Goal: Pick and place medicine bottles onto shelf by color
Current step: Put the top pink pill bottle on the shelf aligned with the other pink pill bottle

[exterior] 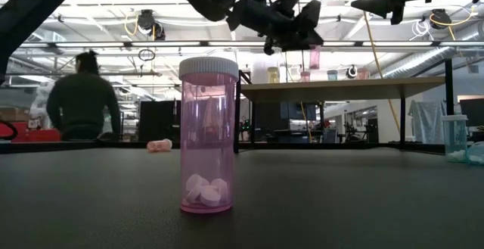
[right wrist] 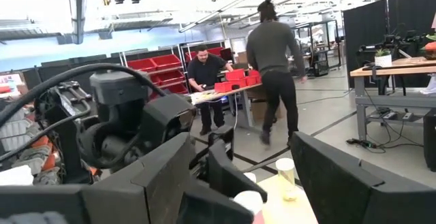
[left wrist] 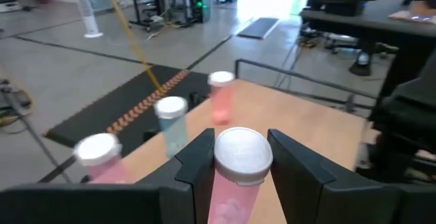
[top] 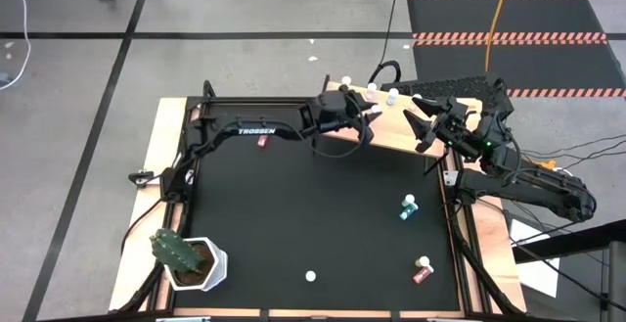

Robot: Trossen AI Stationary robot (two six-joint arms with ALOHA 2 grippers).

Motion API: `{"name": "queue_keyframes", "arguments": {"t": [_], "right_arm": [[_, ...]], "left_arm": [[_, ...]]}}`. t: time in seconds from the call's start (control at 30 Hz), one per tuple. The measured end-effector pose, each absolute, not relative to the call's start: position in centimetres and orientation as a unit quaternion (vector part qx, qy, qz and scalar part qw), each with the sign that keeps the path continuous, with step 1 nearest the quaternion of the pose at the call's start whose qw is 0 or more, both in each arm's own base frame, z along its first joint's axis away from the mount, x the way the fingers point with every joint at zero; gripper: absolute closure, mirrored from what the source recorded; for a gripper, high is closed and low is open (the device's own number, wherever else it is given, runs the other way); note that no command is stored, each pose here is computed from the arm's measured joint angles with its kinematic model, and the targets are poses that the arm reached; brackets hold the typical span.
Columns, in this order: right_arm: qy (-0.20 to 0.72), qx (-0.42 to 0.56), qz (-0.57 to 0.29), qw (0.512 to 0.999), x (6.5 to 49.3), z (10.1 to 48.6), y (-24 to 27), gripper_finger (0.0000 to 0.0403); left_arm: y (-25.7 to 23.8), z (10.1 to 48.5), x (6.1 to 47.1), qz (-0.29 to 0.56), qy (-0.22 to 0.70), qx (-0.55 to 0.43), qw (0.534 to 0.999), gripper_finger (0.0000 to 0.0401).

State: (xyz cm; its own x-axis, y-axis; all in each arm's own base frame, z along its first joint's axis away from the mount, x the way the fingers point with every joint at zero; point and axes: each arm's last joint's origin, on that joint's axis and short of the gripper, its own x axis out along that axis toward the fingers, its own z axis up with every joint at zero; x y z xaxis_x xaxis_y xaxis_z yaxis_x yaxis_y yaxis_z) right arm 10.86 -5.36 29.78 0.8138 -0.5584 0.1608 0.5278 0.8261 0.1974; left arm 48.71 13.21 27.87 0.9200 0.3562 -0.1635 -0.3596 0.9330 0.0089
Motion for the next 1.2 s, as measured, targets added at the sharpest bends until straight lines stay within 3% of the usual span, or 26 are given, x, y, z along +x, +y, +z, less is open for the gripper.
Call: {"name": "queue_keyframes", "arguments": {"t": [0.67,1.2], "right_arm": [[-0.107,0.083,-0.271,0.953,10.9,29.8,-5.3,0.0154],[-0.102,0.075,-0.258,0.958,11.0,29.7,-5.2,0.0154]], "left_arm": [[14.8,26.6,48.4,0.217,0.114,-0.04,0.969,0.0272],[16.8,27.1,47.8,0.239,0.08,-0.072,0.965,0.0272]]}}
